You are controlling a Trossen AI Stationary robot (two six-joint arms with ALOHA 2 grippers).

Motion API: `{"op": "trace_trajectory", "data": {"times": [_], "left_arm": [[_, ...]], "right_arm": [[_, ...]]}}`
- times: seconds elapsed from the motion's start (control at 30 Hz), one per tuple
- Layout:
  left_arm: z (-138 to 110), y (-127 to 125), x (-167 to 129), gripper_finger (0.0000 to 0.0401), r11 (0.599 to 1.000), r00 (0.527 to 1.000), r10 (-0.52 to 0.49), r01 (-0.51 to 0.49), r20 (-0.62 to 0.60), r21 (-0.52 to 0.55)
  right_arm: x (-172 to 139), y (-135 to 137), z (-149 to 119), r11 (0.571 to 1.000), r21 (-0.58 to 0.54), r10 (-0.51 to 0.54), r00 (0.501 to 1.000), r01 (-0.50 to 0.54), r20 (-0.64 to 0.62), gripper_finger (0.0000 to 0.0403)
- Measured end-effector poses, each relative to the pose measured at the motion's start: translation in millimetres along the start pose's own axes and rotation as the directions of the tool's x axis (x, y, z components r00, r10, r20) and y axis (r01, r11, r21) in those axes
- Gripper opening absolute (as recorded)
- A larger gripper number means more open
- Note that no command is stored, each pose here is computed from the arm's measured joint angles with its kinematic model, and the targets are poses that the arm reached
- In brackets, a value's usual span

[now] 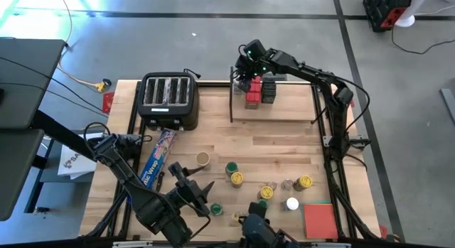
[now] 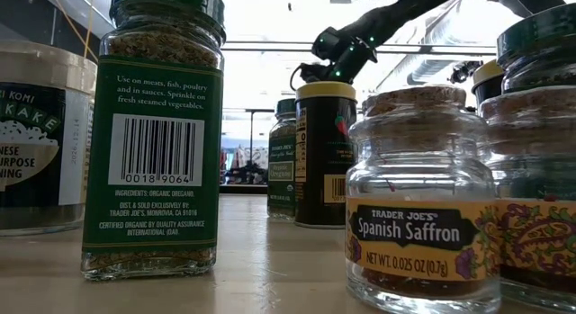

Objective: Shelf spices
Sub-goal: Put the top left white seasoning bottle on the shelf

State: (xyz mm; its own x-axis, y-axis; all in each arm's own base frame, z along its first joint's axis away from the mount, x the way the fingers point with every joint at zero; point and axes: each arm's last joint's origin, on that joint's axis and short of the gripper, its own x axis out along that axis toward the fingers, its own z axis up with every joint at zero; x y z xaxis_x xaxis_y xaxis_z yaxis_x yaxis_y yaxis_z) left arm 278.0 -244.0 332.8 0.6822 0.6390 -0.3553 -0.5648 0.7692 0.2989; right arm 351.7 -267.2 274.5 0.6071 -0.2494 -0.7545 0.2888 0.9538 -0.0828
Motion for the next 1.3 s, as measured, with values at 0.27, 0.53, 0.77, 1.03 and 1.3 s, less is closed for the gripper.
{"op": "trace_trajectory", "data": {"times": [0.27,0.53,0.77,1.03,1.3], "left_arm": [[-0.2,-0.5,-0.7,0.0268,1.000,1.000,-0.003,0.003,0.001,-0.002],[-0.6,-0.9,-1.9,0.0268,1.000,1.000,-0.006,0.007,0.002,-0.006],[-0.6,-0.9,-2.1,0.0268,1.000,1.000,-0.007,0.007,0.002,-0.011],[-0.7,-0.9,-2.1,0.0268,1.000,1.000,-0.007,0.007,0.002,-0.018],[-0.7,-0.9,-2.1,0.0268,1.000,1.000,-0.007,0.007,0.002,-0.018]], "right_arm": [[-0.1,-1.4,-1.3,1.000,-0.003,-0.010,1.000,0.010,-0.011,0.0140],[-1.9,-9.5,-7.4,0.999,0.018,-0.030,0.998,0.031,-0.049,0.0139],[-2.5,-12.7,-9.3,0.998,0.023,-0.048,0.997,0.050,-0.063,0.0139],[-3.5,-12.1,-8.3,0.998,0.021,-0.056,0.997,0.058,-0.059,0.0139],[-43.3,2.4,6.9,0.997,-0.029,-0.075,0.997,0.076,0.014,0.0139]]}}
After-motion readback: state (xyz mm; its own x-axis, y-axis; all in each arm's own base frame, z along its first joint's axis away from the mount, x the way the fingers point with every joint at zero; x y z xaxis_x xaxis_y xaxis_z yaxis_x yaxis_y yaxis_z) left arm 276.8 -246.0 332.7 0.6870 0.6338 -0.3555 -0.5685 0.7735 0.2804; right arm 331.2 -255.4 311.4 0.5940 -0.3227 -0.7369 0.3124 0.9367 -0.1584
